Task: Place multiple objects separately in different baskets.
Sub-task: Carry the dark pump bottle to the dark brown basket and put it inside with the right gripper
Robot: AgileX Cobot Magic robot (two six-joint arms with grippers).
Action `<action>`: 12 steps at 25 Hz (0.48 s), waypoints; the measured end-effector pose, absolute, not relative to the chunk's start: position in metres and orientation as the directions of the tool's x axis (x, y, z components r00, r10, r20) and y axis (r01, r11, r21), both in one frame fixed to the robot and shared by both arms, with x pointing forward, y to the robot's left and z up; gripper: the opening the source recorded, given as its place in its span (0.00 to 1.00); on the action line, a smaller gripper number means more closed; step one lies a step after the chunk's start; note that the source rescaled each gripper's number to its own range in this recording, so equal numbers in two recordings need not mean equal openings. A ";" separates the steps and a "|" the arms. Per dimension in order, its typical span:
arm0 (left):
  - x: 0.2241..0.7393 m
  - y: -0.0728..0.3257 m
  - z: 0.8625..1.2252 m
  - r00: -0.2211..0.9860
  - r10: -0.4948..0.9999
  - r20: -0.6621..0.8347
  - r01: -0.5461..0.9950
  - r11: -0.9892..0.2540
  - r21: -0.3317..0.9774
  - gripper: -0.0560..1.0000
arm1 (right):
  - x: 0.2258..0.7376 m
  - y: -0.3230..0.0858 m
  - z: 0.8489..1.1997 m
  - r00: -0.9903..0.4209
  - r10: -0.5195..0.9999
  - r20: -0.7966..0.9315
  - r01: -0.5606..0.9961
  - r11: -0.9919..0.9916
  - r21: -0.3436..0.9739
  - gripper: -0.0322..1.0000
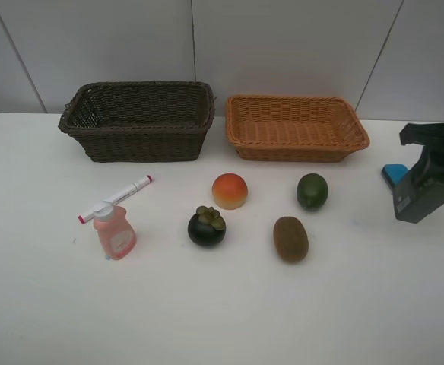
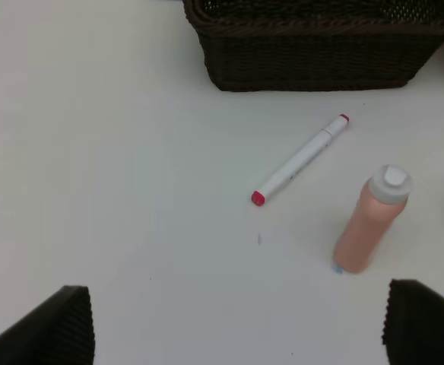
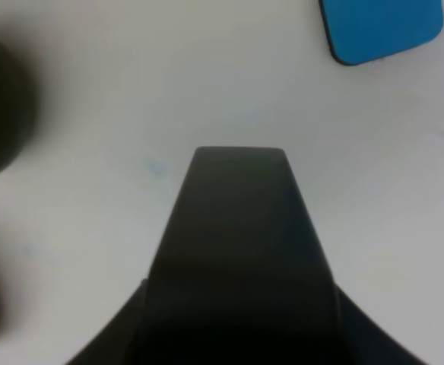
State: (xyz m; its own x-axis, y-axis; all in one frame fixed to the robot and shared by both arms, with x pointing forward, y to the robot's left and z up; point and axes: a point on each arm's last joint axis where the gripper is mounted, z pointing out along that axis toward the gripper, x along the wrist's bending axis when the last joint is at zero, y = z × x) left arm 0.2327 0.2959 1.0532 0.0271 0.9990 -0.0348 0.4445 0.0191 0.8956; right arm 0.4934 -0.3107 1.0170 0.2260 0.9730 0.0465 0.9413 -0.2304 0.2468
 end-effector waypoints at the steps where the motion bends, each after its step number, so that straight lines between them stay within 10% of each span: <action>1: 0.233 0.296 1.053 0.027 0.999 -0.035 0.445 0.019 0.896 1.00 | 0.493 -0.311 1.023 0.225 0.973 0.050 0.936 -0.230 0.268 0.05; 12: 0.233 0.296 1.053 0.027 0.999 -0.035 0.445 0.019 0.896 1.00 | 0.522 -0.255 1.096 -0.031 0.996 0.085 0.823 -0.023 0.568 0.05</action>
